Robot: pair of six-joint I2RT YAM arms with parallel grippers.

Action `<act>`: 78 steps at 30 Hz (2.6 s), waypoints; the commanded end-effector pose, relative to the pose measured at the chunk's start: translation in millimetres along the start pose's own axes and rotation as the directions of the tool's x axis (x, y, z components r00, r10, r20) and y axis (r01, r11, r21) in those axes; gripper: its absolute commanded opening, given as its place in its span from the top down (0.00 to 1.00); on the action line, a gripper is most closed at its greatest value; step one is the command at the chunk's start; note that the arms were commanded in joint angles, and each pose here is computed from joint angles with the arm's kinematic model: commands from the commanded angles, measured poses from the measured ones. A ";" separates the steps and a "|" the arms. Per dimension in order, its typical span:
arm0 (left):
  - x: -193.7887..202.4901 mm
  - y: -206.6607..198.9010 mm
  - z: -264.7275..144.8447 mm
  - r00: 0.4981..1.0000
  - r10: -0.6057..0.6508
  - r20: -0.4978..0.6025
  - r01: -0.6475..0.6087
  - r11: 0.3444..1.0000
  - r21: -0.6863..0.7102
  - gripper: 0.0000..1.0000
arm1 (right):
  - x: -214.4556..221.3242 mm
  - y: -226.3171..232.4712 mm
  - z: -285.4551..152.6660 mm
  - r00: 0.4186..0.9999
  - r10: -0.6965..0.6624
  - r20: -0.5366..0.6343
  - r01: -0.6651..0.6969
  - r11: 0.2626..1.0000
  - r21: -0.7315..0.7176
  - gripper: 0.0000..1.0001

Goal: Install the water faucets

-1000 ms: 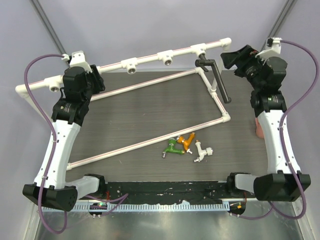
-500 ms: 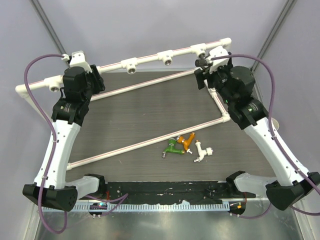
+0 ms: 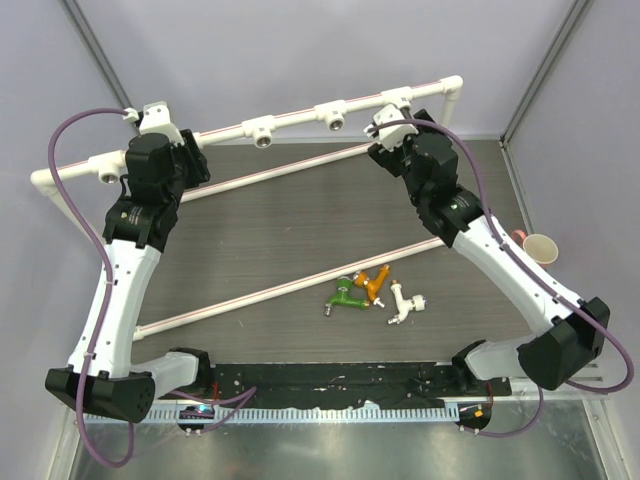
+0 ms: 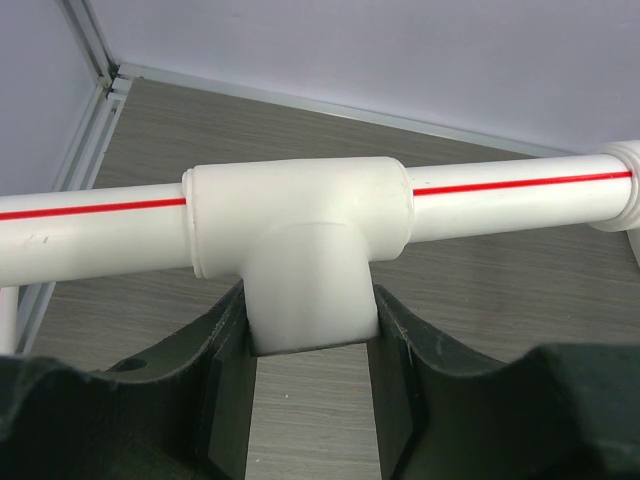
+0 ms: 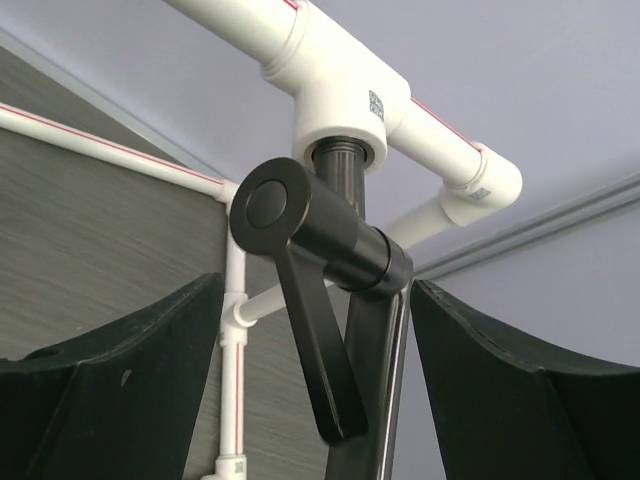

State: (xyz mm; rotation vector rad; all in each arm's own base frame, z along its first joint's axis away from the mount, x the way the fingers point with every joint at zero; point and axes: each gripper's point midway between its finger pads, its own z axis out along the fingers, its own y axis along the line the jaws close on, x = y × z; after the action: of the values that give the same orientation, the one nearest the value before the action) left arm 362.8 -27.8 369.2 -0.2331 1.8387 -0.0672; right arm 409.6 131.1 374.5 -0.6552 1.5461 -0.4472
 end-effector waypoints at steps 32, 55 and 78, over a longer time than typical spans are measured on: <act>-36.3 37.0 -11.8 0.991 -0.031 0.133 0.051 0.987 -0.150 1.00 | -117.6 -24.7 -35.4 -0.153 0.973 -0.173 -0.674 -0.231 -0.702 0.99; -38.8 38.5 -15.3 0.989 -0.029 0.143 0.052 0.987 -0.155 1.00 | -85.3 -42.0 -58.9 -0.231 0.939 -0.255 -0.730 -0.340 -0.593 0.25; -40.2 37.6 -16.9 0.988 -0.032 0.148 0.054 0.987 -0.149 1.00 | -1.1 -78.6 -86.4 0.472 0.881 -0.004 -0.877 0.469 -0.106 0.22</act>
State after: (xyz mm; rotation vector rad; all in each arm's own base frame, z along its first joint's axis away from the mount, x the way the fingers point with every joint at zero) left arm 357.1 -23.5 368.7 -0.2411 1.8475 -0.0671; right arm 334.9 71.9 430.7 0.2193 1.6092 0.5643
